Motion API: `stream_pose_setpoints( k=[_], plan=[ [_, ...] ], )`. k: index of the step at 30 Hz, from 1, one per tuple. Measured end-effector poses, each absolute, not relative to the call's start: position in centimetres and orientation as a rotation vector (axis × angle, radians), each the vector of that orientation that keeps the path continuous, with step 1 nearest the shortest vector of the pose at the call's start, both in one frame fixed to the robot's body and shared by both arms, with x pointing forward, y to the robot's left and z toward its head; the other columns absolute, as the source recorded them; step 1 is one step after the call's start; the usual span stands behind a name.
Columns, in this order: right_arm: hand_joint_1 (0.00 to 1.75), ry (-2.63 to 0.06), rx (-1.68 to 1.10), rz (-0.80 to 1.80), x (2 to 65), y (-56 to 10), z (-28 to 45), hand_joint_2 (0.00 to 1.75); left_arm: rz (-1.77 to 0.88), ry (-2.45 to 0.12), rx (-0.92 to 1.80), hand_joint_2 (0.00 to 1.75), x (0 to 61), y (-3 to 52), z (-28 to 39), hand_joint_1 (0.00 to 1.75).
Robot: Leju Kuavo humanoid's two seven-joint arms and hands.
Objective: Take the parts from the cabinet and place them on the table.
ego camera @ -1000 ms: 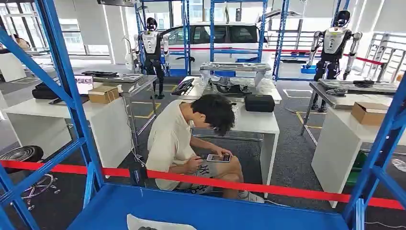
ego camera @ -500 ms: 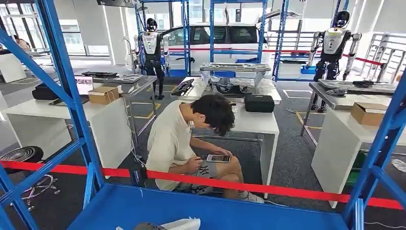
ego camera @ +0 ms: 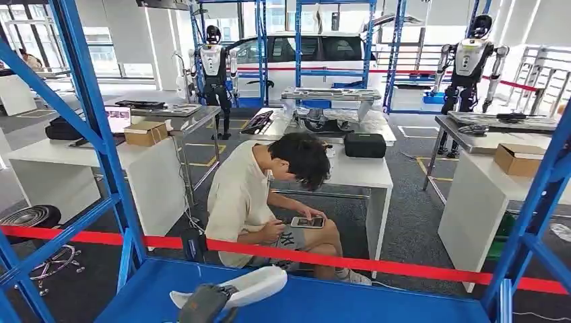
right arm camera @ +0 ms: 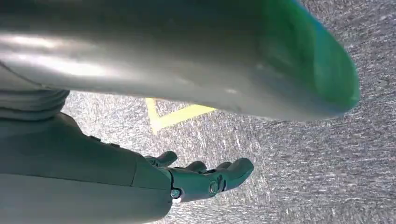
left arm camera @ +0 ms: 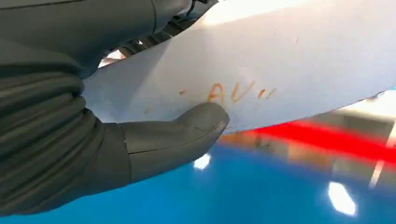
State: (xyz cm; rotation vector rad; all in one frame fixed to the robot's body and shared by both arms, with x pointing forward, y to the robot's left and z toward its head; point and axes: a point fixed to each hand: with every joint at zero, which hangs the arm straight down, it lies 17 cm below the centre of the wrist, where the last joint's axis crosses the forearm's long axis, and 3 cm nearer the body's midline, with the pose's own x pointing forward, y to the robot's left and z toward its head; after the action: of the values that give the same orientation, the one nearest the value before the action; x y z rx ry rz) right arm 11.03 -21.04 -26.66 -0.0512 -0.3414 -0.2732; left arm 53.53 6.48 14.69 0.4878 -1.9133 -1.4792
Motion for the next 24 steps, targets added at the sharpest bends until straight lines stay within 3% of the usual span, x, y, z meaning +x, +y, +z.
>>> stream_pose_setpoints(
  k=[9, 24],
  plan=[
    [0.00, -0.353, -0.053, -0.296, 11.2, -21.0, -26.6, 0.00, -1.423, -2.183, 0.635, 1.75, 53.4, 2.9, 26.9, 1.75],
    [0.00, -0.354, -0.048, -0.316, 11.3, -20.8, -26.5, 0.00, -1.407, -2.266, 0.690, 1.75, 52.9, 2.6, 30.3, 1.75]
  ],
)
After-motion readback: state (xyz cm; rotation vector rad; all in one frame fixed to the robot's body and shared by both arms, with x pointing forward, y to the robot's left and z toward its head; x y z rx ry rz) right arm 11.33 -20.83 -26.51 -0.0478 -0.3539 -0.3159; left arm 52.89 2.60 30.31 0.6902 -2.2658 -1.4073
